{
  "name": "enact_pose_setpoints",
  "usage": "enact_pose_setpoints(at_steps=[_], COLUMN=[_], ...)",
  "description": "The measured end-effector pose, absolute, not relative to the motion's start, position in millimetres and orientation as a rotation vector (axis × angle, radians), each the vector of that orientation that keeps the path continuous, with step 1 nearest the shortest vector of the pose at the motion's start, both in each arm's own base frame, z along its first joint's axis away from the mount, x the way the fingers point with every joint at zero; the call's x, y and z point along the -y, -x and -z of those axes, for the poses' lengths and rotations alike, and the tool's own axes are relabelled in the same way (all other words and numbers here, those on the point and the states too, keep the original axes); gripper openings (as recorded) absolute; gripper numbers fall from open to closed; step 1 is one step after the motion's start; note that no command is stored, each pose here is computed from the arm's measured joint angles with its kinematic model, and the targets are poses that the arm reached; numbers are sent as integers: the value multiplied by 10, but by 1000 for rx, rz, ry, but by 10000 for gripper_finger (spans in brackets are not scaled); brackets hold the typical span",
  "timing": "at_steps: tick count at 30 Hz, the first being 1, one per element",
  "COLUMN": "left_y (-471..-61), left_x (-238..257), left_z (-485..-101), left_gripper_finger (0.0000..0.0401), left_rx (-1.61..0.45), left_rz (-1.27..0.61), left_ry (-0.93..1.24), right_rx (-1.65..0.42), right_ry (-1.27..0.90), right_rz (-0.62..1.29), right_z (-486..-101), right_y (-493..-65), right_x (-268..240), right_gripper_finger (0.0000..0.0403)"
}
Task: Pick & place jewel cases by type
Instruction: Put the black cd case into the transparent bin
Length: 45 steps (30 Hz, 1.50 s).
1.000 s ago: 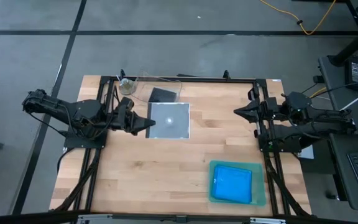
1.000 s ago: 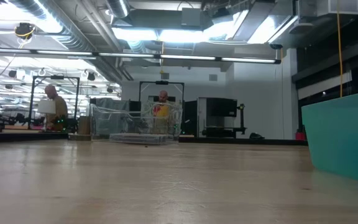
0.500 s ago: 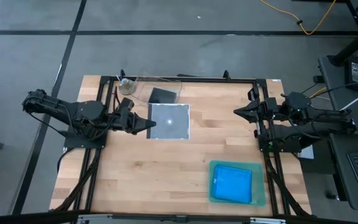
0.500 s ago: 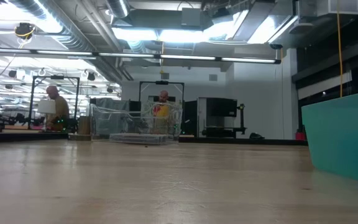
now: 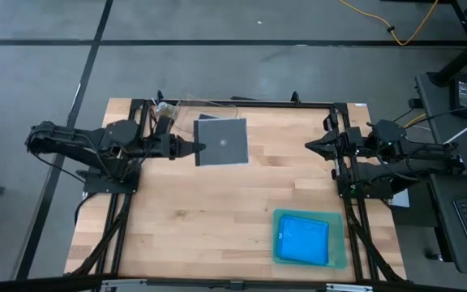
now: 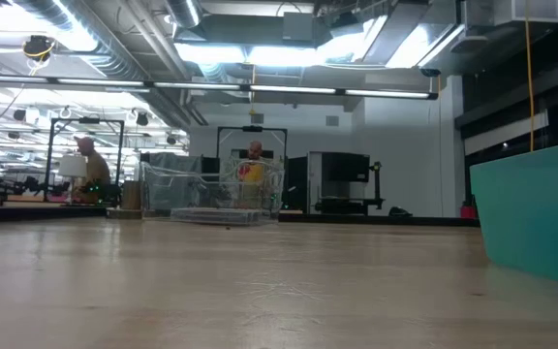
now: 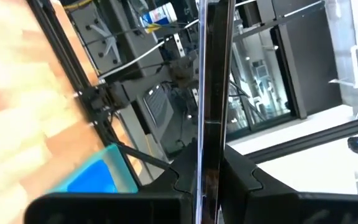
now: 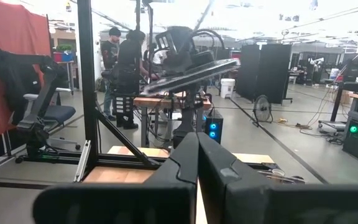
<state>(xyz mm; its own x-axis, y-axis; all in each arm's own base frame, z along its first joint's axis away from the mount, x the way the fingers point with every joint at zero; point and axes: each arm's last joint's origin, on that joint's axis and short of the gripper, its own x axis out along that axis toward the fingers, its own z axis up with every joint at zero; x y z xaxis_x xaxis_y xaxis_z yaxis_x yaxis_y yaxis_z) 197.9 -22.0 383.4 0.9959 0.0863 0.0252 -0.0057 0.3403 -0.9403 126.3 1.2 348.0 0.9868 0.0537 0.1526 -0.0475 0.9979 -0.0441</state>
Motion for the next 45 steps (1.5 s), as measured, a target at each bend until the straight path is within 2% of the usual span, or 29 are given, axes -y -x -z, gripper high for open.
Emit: enact_pose_setpoints(at_steps=[7, 10, 15, 25, 32, 39, 45], left_y=[-1962, -1923, -1766, -1381, -1429, -1578, -1571], left_x=[-23, -139, -321, -622, -890, -1358, -1763], left_z=[-3847, -3904, -4115, -4779, -5011, -5049, -4826], left_gripper_finger=[27, 27, 27, 27, 27, 27, 27], left_rx=[95, 41, -37, 34, -78, -239, -399], left_rz=[-89, -118, -249, -469, -537, -492, -484], left_ry=[1171, 1139, 1083, 968, 951, 946, 982], right_rx=[154, 154, 155, 187, 188, 187, 187], right_ry=[40, 40, 65, 122, 147, 146, 135], right_rz=[-51, -51, -48, -39, -37, -37, -38], right_z=[-3480, -3480, -3480, -3511, -3511, -3510, -3510], right_y=[-1263, -1263, -1263, -1258, -1258, -1258, -1258], right_x=[-12, -12, -11, -10, -10, -10, -10], right_gripper_finger=[7, 7, 7, 7, 7, 7, 7])
